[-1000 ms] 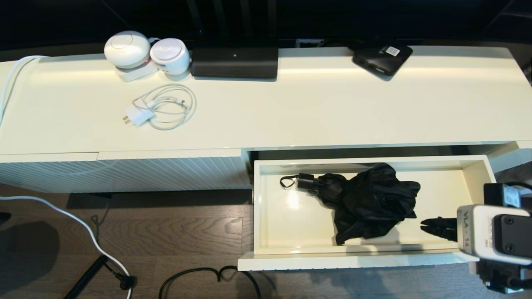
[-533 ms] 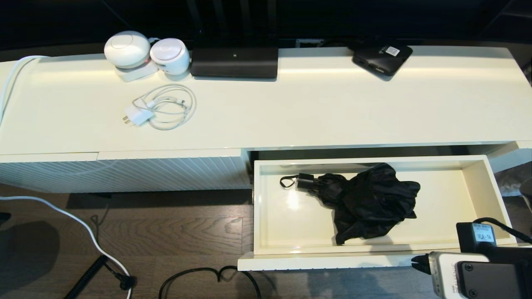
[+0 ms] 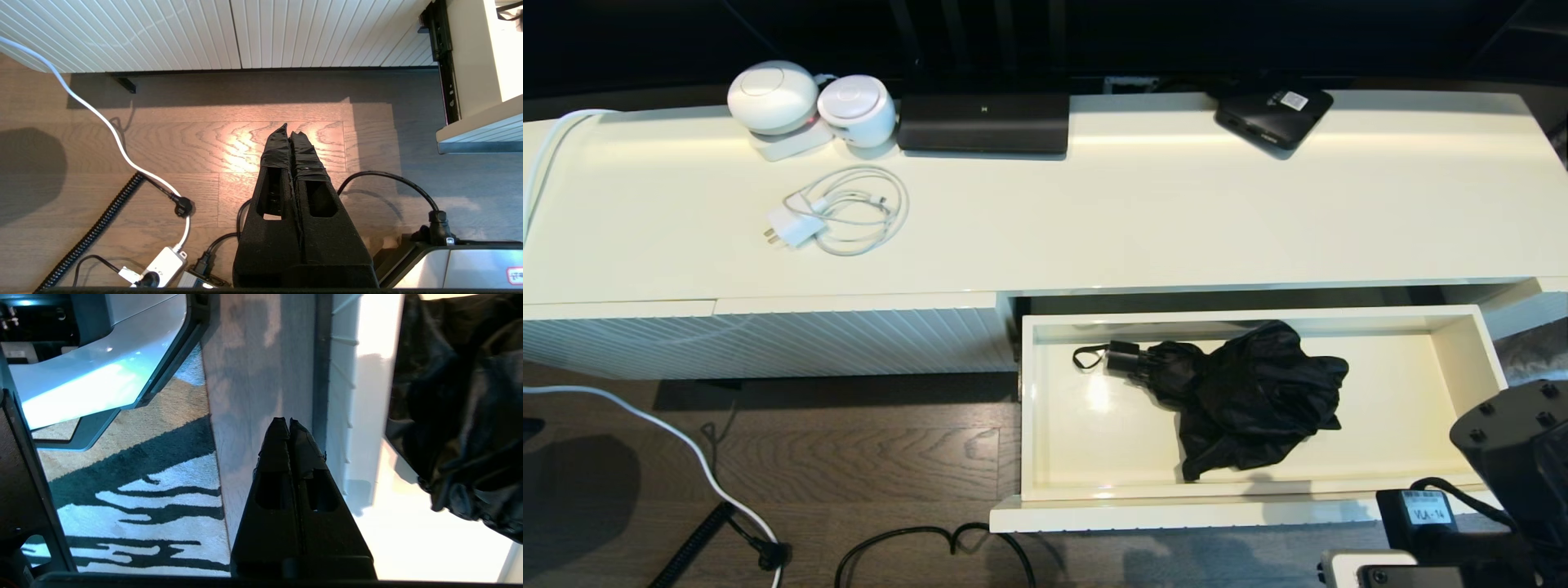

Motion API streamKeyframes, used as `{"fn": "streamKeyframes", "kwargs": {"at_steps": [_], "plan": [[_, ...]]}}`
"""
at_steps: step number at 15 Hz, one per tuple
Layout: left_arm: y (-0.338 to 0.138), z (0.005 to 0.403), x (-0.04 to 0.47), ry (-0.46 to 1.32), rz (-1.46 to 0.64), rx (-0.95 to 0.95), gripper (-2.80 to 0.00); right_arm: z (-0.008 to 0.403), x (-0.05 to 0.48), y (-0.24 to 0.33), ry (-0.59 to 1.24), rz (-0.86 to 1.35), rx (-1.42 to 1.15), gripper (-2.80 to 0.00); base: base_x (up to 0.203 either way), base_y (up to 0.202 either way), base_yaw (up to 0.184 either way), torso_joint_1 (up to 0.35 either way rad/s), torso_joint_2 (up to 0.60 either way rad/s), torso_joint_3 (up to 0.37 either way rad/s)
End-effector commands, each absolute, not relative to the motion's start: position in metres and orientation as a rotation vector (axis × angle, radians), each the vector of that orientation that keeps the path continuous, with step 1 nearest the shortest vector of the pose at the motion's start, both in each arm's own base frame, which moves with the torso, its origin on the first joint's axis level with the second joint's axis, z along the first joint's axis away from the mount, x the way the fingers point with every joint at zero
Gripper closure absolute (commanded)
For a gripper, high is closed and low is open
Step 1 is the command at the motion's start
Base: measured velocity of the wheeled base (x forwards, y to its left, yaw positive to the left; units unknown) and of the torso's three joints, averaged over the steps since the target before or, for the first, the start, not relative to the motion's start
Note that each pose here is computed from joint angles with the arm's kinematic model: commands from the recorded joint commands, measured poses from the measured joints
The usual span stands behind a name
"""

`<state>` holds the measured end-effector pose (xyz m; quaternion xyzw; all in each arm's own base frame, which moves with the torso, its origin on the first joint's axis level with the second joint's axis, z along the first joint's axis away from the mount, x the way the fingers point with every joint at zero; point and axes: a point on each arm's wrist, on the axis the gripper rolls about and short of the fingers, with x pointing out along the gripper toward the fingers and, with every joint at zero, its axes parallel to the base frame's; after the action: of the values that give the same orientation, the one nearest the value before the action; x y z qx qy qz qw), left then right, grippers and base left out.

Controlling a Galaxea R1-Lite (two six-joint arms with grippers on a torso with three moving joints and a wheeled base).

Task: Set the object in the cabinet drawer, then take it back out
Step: Close the drawer

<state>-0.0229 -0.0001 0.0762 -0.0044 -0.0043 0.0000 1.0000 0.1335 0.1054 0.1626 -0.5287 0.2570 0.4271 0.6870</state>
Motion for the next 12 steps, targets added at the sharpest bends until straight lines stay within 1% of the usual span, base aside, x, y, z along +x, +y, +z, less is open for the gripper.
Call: {"fn": "streamKeyframes", "kwargs": {"at_steps": [1,5,9,12], "plan": [[0.0,0.076,-0.023,-0.011,0.001,-0.008,0.0,0.151,0.137,0.109,0.598,0.972,-1.199,0.0,0.0,0.0,0.0,0.0,0.0,0.0],[0.0,0.076,-0.023,-0.011,0.001,-0.009,0.0,0.132,0.144,0.115,0.568,0.962,-1.196,0.0,0.0,0.0,0.0,0.0,0.0,0.0],[0.0,0.076,-0.023,-0.011,0.0,-0.008,0.0,0.132,0.148,0.12,0.504,0.935,-1.193,0.0,0.0,0.0,0.0,0.0,0.0,0.0],[0.0,0.076,-0.023,-0.011,0.0,-0.008,0.0,0.136,0.149,0.12,0.432,0.867,-1.199,0.0,0.0,0.0,0.0,0.0,0.0,0.0]]}}
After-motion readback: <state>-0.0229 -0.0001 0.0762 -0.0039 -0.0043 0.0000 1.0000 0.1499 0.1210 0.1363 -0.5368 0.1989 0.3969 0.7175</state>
